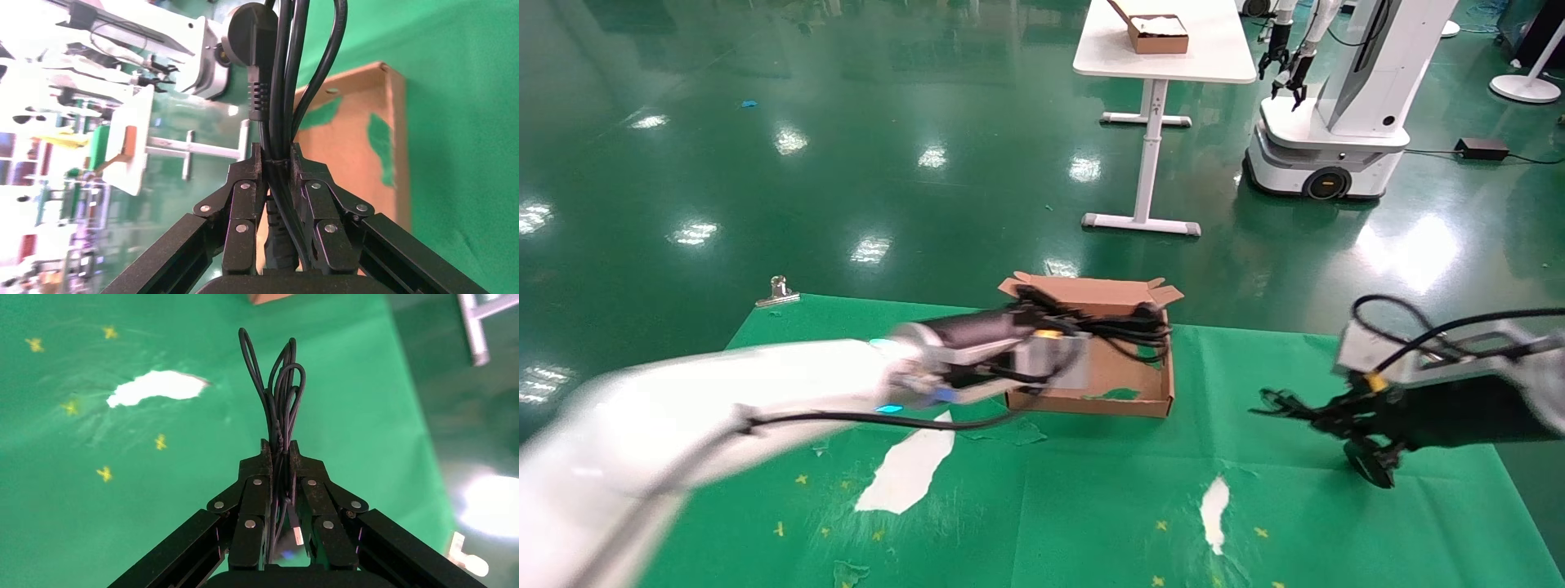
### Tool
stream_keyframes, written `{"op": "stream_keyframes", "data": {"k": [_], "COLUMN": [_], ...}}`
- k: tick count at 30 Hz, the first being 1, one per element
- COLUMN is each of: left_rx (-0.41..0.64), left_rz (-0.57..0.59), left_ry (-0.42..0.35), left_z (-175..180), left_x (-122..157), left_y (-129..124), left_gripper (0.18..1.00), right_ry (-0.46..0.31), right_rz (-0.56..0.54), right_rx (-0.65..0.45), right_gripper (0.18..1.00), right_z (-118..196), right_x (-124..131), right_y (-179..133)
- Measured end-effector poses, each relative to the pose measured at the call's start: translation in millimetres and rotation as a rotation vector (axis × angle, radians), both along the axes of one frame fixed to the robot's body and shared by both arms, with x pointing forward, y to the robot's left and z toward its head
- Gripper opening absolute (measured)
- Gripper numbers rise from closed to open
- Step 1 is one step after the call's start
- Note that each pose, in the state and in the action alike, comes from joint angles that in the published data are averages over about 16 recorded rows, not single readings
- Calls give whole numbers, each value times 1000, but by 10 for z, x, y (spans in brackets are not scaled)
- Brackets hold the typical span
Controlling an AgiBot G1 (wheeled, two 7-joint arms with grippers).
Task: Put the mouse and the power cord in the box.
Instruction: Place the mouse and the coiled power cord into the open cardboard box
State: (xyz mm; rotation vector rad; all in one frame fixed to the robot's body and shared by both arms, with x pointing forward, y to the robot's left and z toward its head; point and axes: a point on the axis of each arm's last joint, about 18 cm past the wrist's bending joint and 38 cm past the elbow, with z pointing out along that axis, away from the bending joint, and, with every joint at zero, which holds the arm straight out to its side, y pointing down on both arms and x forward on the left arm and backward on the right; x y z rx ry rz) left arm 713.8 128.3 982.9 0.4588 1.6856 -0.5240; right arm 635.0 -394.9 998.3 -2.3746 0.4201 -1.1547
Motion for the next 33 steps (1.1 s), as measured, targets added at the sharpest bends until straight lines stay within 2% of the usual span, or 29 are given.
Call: {"op": "stream_keyframes", "data": {"k": [4,8,19,26,33], "left_rx": [22,44,37,-16,-104], "left_rz": [12,31,59,114,199], "left_ry": [-59,-95,-102,-74,-48], "left_z": [-62,-115,-125,-11,230], "left_x": [124,224,337,426,469], "left_y": [-233,-353,-363,-87,533], "left_gripper": [266,266,298,368,477], "right_ry": [-30,-52,-109,-161,-222], "right_rz": [-20,-29,-5,39,121], "right_rx": [-5,-7,-6,-25,-62], "right_gripper": [223,223,223,222,222], "right_z": [124,187,308,484,722], "right_x": [-158,-277,-340,-216,51], "right_y": [6,56,268,440,756]}}
